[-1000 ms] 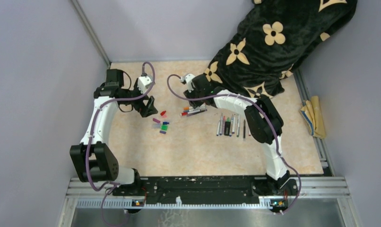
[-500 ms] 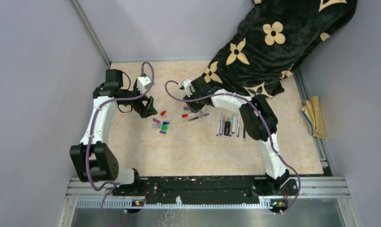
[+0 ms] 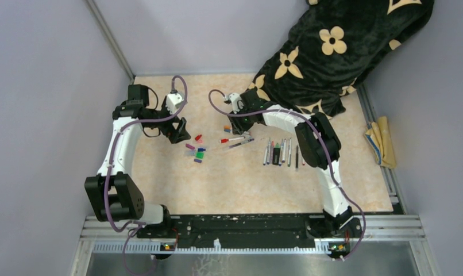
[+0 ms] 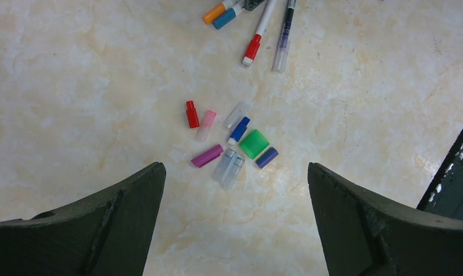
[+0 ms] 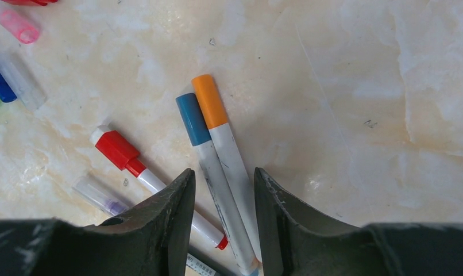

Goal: Open the pen caps

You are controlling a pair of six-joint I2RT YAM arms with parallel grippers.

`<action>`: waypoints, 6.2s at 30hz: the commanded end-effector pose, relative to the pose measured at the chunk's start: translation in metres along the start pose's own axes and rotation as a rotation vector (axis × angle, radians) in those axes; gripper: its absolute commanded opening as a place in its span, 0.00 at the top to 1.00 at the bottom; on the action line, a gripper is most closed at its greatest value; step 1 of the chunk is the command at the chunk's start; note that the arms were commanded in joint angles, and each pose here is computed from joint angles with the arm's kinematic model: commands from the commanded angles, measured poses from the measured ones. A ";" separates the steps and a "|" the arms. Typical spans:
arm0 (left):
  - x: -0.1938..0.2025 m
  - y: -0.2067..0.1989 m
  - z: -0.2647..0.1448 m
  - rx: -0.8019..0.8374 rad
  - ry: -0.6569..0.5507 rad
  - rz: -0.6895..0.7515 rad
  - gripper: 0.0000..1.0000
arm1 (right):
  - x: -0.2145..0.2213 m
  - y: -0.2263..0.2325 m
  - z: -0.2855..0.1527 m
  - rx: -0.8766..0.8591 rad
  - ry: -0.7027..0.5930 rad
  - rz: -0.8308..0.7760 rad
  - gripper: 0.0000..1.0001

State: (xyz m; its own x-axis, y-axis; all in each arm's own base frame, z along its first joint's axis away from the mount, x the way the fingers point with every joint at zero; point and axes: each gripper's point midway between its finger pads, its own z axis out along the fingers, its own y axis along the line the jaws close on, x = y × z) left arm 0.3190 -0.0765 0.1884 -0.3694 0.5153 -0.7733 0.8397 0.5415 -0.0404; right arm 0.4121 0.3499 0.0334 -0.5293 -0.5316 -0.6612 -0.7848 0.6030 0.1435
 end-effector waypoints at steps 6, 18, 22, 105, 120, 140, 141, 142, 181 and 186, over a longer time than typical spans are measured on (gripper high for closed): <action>0.004 -0.006 0.002 0.041 -0.010 -0.006 0.01 | -0.029 -0.014 -0.017 0.025 -0.089 0.037 0.69; 0.006 -0.008 0.003 0.054 -0.006 -0.006 0.01 | -0.027 -0.017 -0.019 0.014 -0.094 0.056 0.85; 0.007 -0.009 0.003 0.056 -0.007 -0.004 0.01 | -0.024 -0.023 -0.020 0.037 -0.089 0.063 0.85; 0.019 -0.104 0.057 0.346 0.195 0.857 0.99 | -0.034 0.206 -0.134 -0.750 -0.077 0.382 1.00; 0.011 -0.104 0.053 0.320 0.190 0.900 1.00 | -0.039 0.226 -0.127 -0.825 -0.089 0.431 0.93; 0.004 -0.087 0.054 0.238 0.217 0.914 1.00 | -0.016 0.239 -0.147 -0.877 -0.060 0.418 0.67; 0.004 -0.087 0.054 0.236 0.218 0.915 1.00 | -0.017 0.239 -0.146 -0.876 -0.062 0.418 0.67; 0.003 -0.087 0.054 0.236 0.216 0.916 1.00 | -0.018 0.239 -0.146 -0.875 -0.061 0.419 0.67; 0.050 0.007 0.047 0.075 0.495 0.876 1.00 | 0.078 0.179 -0.167 -0.517 -0.032 0.419 1.00; 0.062 0.013 0.048 0.054 0.540 0.880 1.00 | 0.073 0.166 -0.175 -0.462 -0.059 0.416 1.00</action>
State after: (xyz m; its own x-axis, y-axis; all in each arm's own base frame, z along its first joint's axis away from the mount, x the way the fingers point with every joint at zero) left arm 0.2989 -0.1448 0.1242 0.3896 0.8144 -0.4302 0.9028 -0.2454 0.3531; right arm 0.2156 0.3372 0.1426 -0.7657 -0.1946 -0.6130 -0.6317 0.4065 0.6601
